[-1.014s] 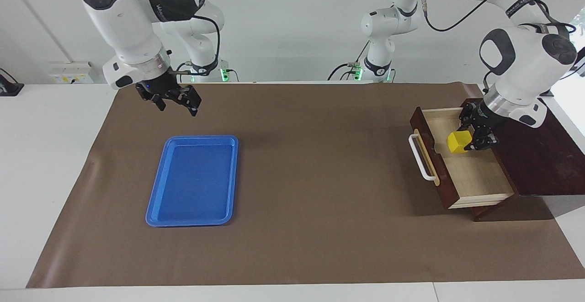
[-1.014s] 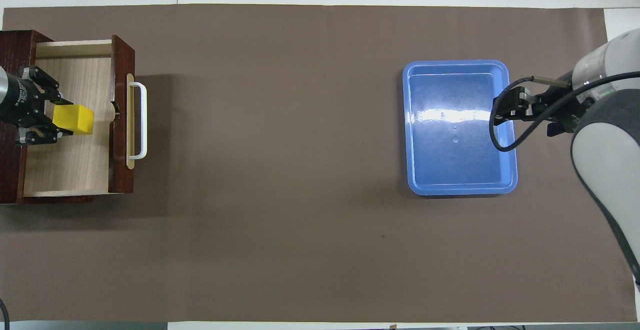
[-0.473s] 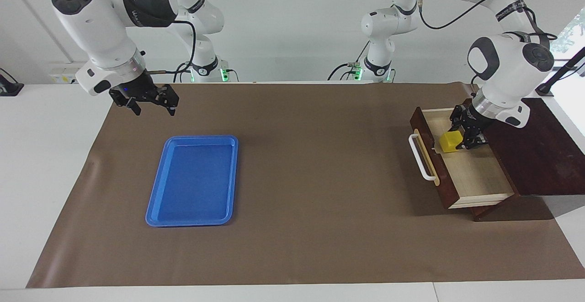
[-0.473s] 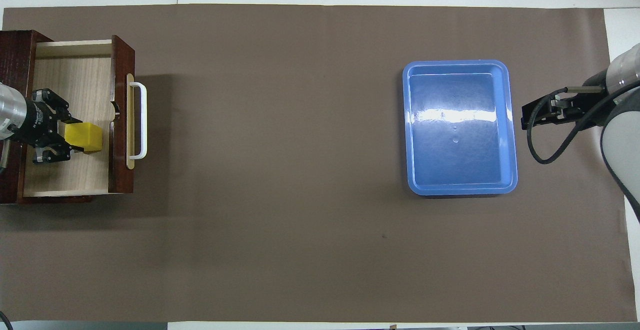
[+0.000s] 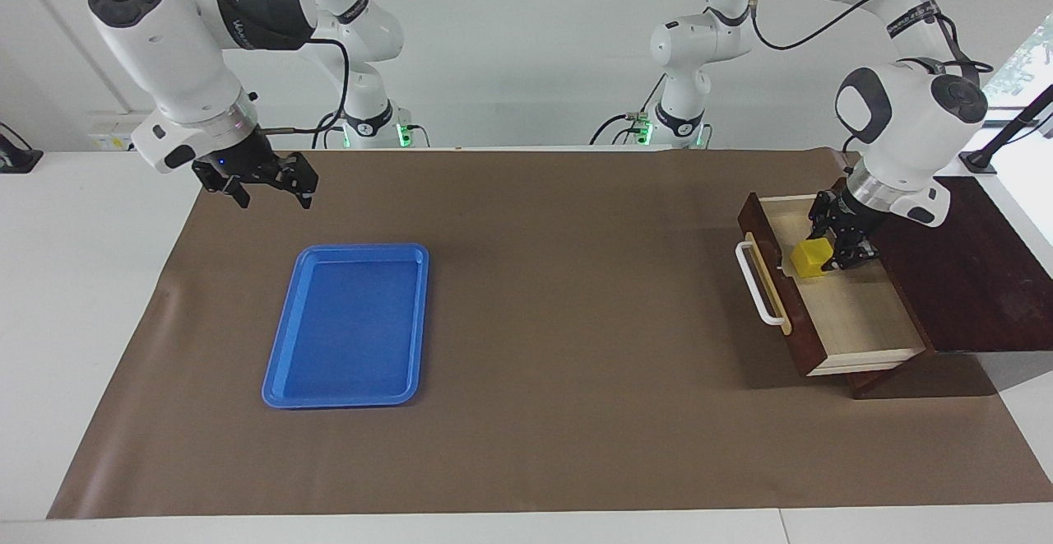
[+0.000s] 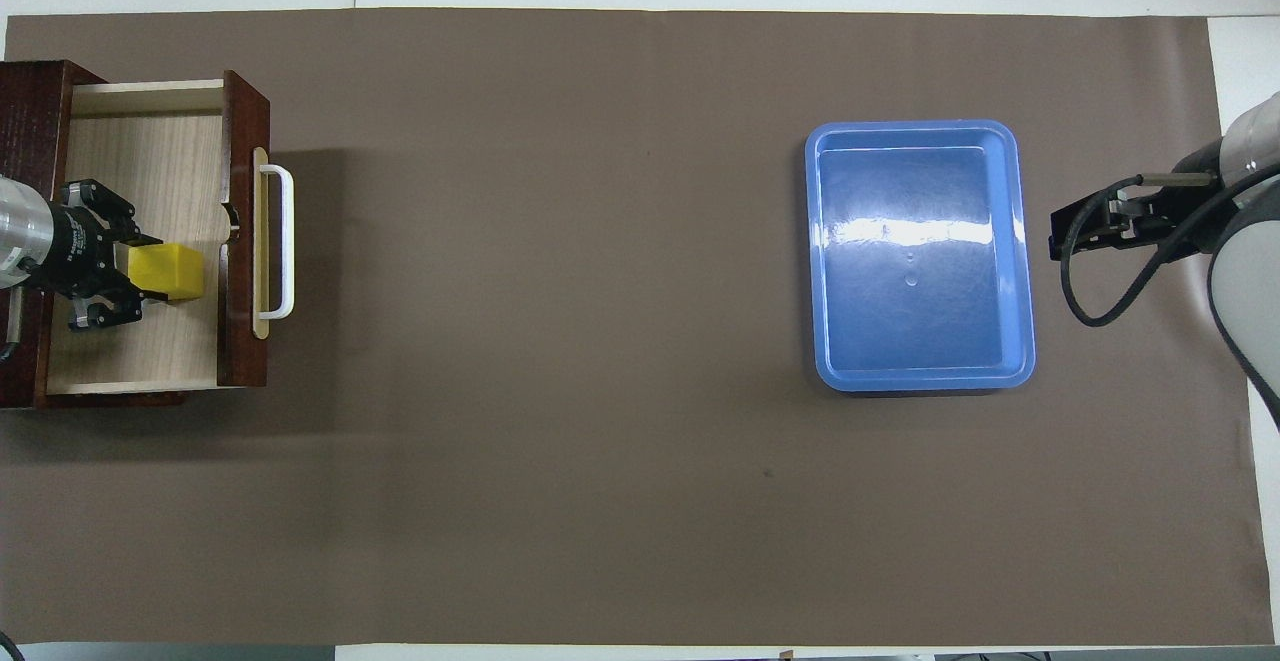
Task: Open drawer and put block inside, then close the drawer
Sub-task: 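Open the left gripper to release the cube in the drawer, then push the drawer shut with the left gripper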
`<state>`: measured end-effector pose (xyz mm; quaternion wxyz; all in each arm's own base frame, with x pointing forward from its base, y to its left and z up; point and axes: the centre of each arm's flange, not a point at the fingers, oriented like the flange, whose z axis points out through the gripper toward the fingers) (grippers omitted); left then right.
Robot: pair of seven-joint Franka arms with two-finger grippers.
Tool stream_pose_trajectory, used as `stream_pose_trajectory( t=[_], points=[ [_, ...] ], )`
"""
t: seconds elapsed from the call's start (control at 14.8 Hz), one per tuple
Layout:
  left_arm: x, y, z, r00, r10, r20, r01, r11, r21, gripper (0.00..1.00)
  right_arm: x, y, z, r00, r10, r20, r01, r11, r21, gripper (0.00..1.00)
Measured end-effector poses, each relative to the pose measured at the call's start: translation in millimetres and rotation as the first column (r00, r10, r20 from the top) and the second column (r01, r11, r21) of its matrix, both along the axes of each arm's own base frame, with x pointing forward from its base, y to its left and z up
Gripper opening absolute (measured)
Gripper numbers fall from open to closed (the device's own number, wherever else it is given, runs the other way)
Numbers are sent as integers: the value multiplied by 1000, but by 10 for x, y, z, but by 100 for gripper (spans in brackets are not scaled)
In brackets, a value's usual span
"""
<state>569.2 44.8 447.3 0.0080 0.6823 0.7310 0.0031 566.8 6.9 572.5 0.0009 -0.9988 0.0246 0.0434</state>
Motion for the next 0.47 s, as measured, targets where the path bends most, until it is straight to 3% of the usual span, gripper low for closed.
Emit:
stream_pose_trajectory(
  t=[0.07, 0.14, 0.41, 0.47],
  points=[
    [-3, -1, 1, 1000, 0, 2, 0, 1000, 0, 56, 0, 0, 0, 1000, 0, 0, 0, 1000, 0, 100],
    [-2, -1, 1, 1000, 0, 6, 0, 1000, 1, 63, -1, 0, -1, 1000, 0, -1, 0, 1000, 0, 100],
    [69, -48, 188, 999, -10, 47, 9, 1000, 3, 100, -3, 0, -6, 1000, 0, -2, 0, 1000, 0, 100],
    [101, -95, 323, 998, -17, 59, 17, 1000, 3, 100, -3, 0, -6, 1000, 0, -2, 0, 1000, 0, 100]
  ],
)
